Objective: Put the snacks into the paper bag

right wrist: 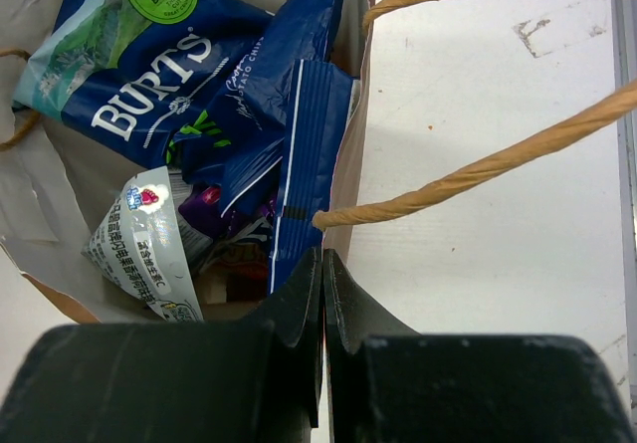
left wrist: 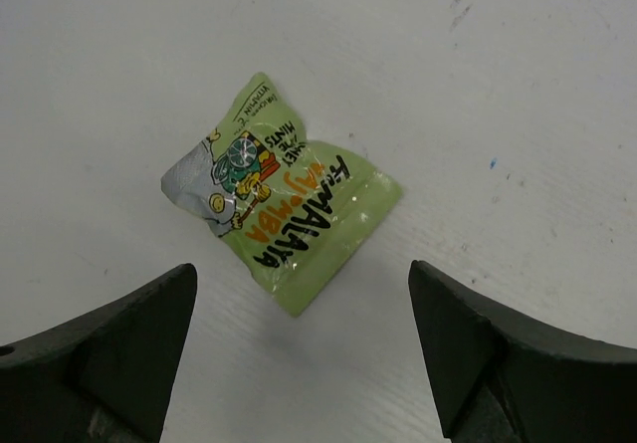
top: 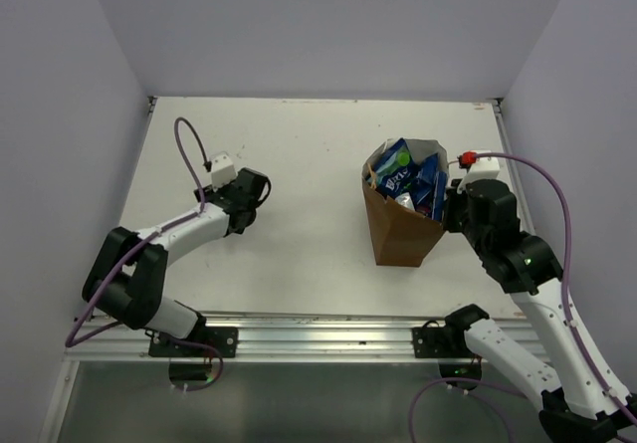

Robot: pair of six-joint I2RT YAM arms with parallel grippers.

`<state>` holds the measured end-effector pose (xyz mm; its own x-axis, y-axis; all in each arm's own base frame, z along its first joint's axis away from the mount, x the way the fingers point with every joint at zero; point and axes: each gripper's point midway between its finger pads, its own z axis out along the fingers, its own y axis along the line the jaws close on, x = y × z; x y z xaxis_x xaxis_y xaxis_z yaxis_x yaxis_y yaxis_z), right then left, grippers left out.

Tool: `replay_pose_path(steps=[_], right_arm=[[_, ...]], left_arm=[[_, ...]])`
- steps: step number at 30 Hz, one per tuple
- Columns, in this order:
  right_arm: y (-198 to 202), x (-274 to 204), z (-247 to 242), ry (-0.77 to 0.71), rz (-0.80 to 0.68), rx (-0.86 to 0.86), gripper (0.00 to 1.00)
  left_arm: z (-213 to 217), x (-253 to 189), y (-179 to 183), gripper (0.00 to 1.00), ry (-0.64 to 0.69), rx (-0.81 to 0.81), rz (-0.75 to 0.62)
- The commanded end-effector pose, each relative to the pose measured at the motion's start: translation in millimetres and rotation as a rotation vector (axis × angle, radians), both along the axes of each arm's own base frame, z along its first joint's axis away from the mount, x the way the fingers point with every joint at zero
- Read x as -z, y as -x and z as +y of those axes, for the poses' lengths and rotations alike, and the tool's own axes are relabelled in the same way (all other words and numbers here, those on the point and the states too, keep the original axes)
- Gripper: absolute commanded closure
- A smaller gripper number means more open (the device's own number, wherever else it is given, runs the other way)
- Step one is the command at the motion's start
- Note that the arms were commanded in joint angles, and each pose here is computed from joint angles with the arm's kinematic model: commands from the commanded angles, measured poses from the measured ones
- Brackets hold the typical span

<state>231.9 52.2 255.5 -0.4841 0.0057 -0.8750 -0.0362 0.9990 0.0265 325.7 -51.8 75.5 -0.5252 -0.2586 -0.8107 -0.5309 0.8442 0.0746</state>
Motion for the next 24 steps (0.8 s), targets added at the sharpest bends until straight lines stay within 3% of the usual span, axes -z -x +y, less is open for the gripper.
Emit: replay_pose_path(steps=[1,13,16,20,21,22,24], right_arm=[[-2.2,-13.0,3.9,-0.017,-0.05,-0.02,1.0],[-3.2,-11.2,3.2,-0.011,-0.042,-0.015,1.0],[-2.9,-11.9,2.8,-0.012,-0.046,-0.014,1.0],[-2.4,-11.9,2.8,-0.011,-0.045,-0.016,1.0],[-2.3,-12.3,2.2,-0.012,-0.047,-0.012,1.0],[-2.7,-11.6,2.4,-0.009,-0.045,-0.013,1.0],[-2.8,-11.8,3.0,-0.011,-0.045,-0.016,1.0]], left_arm=[[19.7,-3.9,-28.5,0.11,0.009,-0.053,-0.088],[42.4,36.4,-35.3,0.14,0.023,-0.095,0.029],[41.8,48.5,-37.7,0.22,0.033,-0.086,0.062],[41.6,53.7,-41.4,0.46,0.031,-0.08,0.081],[40.8,54.1,-41.8,0.54,0.033,-0.076,0.083],[41.0,53.5,-41.9,0.7,0.033,-0.077,0.082],[40.5,53.9,-42.5,0.84,0.035,-0.072,0.084]])
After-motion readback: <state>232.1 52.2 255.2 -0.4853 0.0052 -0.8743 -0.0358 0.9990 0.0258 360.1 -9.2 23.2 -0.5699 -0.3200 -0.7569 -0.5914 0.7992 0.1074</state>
